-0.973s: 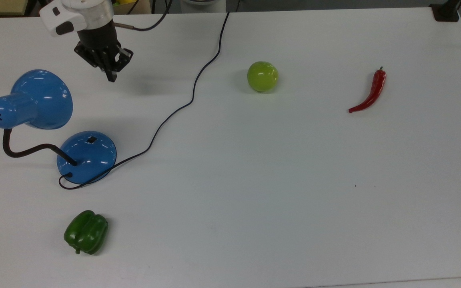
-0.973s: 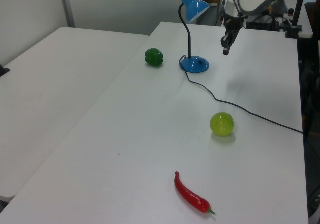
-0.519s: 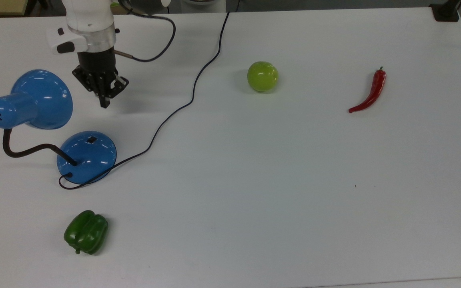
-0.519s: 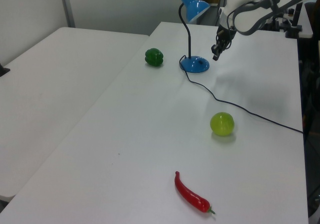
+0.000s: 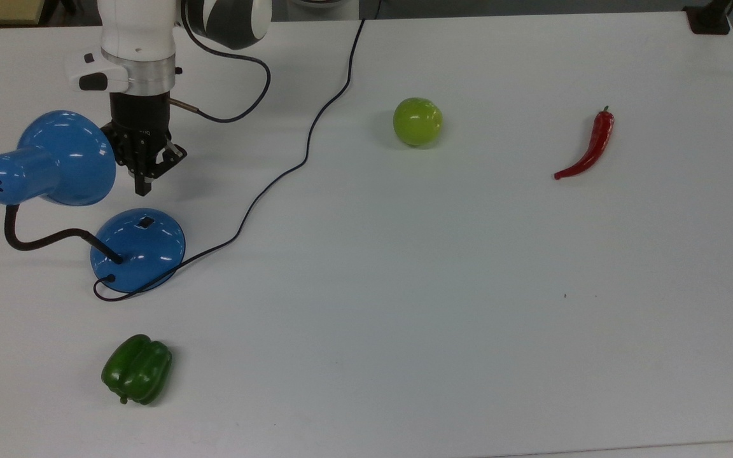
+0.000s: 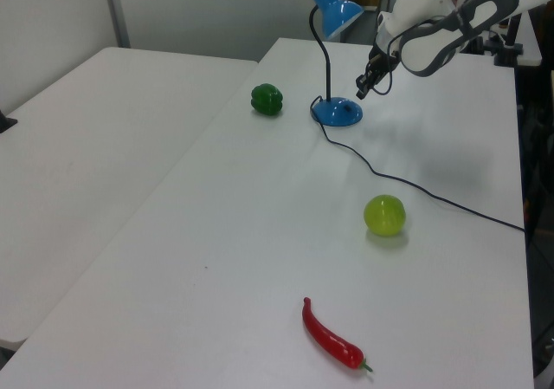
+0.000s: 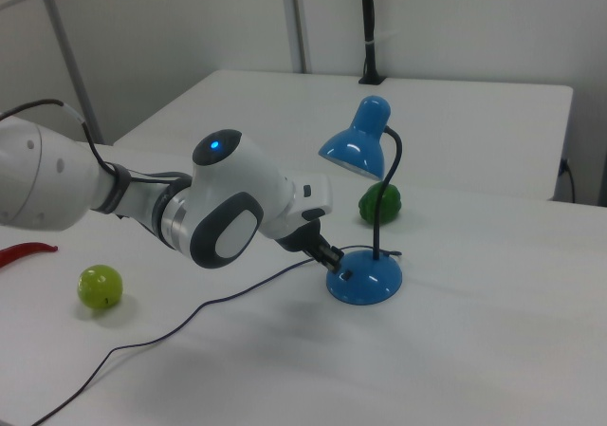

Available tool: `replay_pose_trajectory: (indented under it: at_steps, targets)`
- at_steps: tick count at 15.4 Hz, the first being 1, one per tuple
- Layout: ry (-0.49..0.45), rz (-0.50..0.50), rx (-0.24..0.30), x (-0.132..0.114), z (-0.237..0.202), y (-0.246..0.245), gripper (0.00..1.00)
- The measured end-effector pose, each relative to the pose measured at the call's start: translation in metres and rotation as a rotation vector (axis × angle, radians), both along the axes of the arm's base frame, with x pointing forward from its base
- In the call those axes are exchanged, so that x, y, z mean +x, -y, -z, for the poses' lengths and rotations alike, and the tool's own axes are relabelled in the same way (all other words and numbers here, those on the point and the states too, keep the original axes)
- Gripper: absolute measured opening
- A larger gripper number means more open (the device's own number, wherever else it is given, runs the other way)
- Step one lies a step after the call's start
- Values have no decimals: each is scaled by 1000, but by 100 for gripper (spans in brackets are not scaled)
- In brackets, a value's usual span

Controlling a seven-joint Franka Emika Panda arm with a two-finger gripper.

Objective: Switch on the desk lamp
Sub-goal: 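Lower the gripper onto the switch on the lamp base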

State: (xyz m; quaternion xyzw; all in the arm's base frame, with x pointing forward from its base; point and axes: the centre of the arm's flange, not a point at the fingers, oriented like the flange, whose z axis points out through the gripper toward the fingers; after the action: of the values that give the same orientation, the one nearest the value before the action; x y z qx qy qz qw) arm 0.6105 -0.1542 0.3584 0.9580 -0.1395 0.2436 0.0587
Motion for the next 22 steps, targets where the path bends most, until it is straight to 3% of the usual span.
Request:
replay_pose_trajectory:
  at_steps: [10, 22]
  targets:
    - [57, 0, -41, 16, 17, 8, 1]
    - [52, -6, -51, 25, 25, 8, 1]
